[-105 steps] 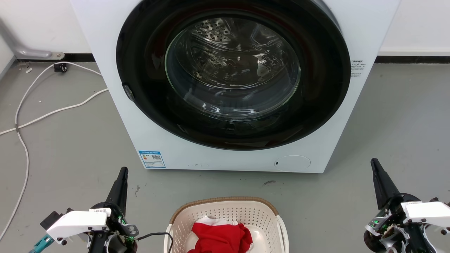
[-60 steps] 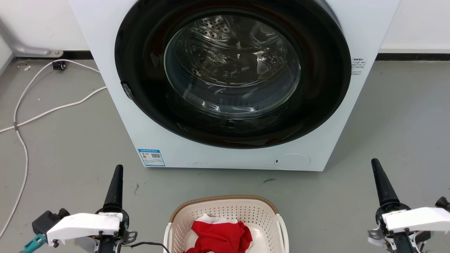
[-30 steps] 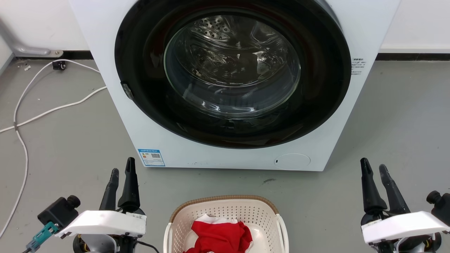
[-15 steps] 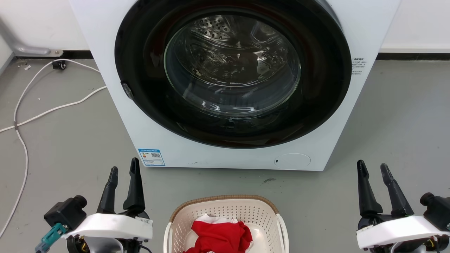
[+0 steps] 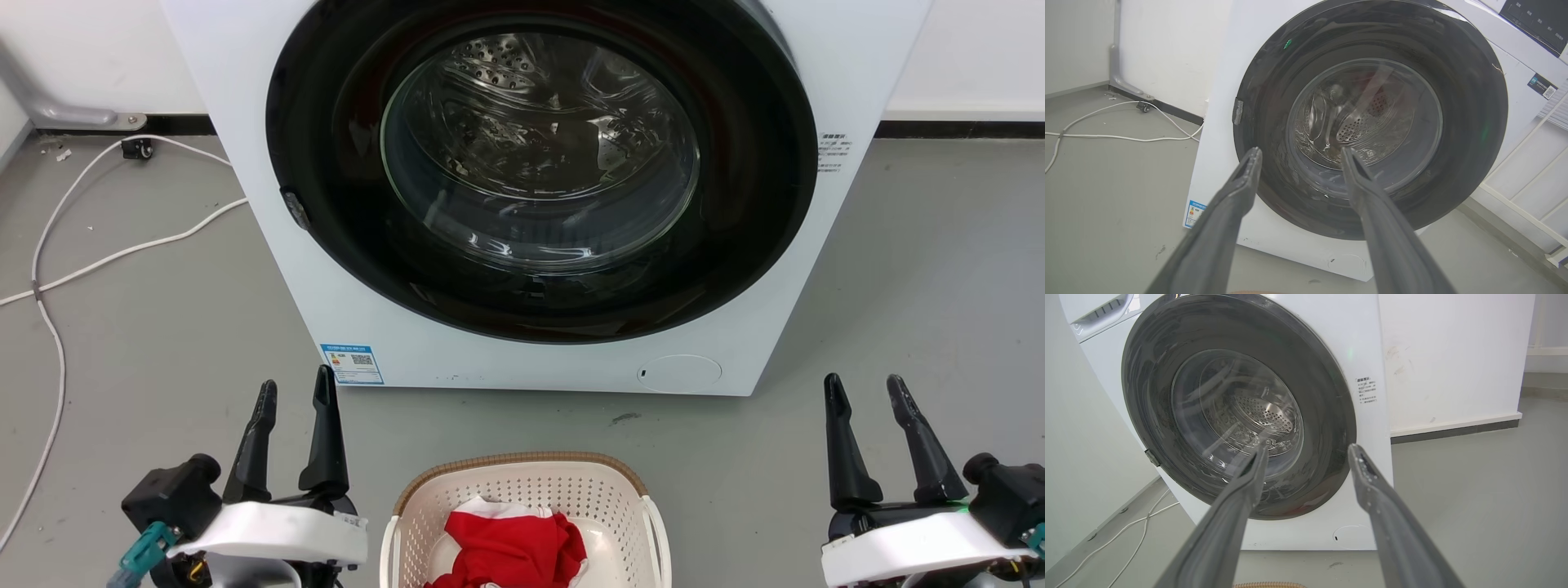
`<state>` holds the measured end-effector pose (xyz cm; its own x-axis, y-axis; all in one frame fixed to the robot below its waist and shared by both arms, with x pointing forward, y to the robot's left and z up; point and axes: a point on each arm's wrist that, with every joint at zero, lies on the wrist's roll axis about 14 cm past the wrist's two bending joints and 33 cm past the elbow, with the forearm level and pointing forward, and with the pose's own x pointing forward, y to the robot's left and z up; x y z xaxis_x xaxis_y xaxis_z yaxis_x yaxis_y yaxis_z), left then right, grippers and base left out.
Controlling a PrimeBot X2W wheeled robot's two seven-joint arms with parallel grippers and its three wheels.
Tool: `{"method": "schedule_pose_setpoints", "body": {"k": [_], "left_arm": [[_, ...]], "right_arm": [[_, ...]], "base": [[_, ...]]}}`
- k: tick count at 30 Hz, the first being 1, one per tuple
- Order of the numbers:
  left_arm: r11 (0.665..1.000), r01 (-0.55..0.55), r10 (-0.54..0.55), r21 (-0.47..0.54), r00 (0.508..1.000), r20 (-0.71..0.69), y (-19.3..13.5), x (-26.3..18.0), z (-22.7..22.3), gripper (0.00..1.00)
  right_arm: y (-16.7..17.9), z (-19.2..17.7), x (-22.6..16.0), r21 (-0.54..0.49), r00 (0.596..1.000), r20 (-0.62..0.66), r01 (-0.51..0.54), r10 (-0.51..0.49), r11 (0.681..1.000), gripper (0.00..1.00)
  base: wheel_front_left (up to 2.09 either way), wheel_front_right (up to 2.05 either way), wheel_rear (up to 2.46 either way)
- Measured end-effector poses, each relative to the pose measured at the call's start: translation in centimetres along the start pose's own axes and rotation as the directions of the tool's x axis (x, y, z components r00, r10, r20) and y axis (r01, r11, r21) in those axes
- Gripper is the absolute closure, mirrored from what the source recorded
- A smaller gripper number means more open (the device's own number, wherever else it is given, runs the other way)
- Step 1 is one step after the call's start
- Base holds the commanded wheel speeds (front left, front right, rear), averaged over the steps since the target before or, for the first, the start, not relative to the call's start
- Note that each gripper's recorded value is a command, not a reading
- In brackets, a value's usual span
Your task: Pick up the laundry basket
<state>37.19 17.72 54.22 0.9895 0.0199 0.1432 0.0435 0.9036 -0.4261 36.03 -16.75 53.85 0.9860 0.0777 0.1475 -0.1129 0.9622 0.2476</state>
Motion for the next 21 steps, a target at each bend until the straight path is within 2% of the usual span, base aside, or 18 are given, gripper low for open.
{"method": "schedule_pose_setpoints", "body": {"k": [21], "left_arm": [[0.985,0.032,-0.039,0.169,0.999,0.034,-0.78,-0.29,0.44,0.0]], "right_arm": [[1.0,0.82,-0.27,-0.178,0.998,0.036,-0.044,0.051,0.983,0.0]], "base": [[0.0,0.0,0.0]]}}
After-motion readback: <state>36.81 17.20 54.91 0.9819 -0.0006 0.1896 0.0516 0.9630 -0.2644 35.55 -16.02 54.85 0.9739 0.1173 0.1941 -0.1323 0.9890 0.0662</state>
